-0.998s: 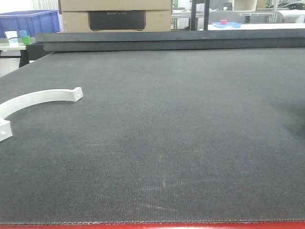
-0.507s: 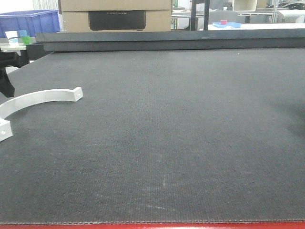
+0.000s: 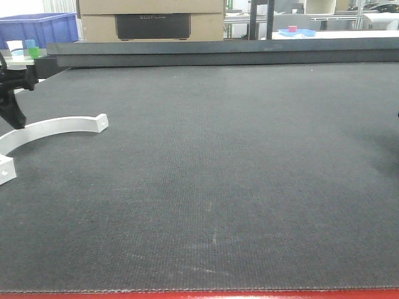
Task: Grab PVC pipe and place in blue bin
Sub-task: 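Lower both grippers onto the white pipe and close them on it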
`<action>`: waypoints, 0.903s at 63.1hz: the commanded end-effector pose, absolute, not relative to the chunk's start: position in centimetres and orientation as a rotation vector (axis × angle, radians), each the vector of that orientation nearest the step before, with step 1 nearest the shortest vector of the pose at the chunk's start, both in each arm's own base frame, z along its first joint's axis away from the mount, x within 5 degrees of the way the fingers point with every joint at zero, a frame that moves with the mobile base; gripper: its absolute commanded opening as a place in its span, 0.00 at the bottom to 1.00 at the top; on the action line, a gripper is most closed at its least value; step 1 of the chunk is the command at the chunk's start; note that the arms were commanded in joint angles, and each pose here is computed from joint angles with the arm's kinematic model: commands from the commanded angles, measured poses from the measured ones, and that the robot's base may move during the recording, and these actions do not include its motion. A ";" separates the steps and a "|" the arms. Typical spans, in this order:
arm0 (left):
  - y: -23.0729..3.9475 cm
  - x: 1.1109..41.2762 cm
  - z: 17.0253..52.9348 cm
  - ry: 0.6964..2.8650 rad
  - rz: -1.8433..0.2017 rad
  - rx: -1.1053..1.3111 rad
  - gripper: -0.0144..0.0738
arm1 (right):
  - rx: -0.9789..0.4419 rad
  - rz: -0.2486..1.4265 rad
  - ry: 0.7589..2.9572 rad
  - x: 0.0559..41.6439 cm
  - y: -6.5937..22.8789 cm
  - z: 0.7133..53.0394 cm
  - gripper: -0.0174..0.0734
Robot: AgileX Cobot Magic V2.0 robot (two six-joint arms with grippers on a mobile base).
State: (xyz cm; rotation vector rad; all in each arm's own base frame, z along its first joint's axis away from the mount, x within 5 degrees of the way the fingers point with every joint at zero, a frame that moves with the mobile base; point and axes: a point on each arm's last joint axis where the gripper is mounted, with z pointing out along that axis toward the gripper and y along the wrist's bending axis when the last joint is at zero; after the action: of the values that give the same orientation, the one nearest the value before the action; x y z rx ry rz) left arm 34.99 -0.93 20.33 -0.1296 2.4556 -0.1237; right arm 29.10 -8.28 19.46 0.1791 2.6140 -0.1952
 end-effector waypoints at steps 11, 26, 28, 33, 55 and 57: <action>-1.9 35.3 19.2 2.486 -0.115 -0.070 0.45 | 0.173 -0.205 2.589 29.4 -8.5 19.7 0.37; -1.9 35.7 17.3 2.540 -0.112 -0.073 0.45 | 0.173 -0.205 2.591 29.4 -8.4 19.6 0.37; -1.9 35.7 17.1 2.546 -0.111 -0.073 0.45 | 0.173 -0.205 2.591 29.4 -8.4 19.6 0.37; -1.9 35.7 16.6 2.559 -0.112 -0.076 0.43 | 0.173 -0.205 2.594 29.4 -8.4 19.6 0.35; -1.9 35.9 16.6 2.539 -0.091 -0.046 0.04 | 0.170 -0.207 2.595 29.4 -8.5 19.6 0.01; -1.9 36.0 16.6 2.535 -0.091 -0.046 0.04 | 0.170 -0.207 2.593 29.4 -8.5 19.6 0.01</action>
State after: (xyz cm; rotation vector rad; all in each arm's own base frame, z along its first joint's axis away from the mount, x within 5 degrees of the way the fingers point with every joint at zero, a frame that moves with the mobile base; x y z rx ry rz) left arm 35.88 -1.67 17.64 -0.0457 2.5138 -0.0876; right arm 29.17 -8.32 19.46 0.1750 2.6095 -0.1995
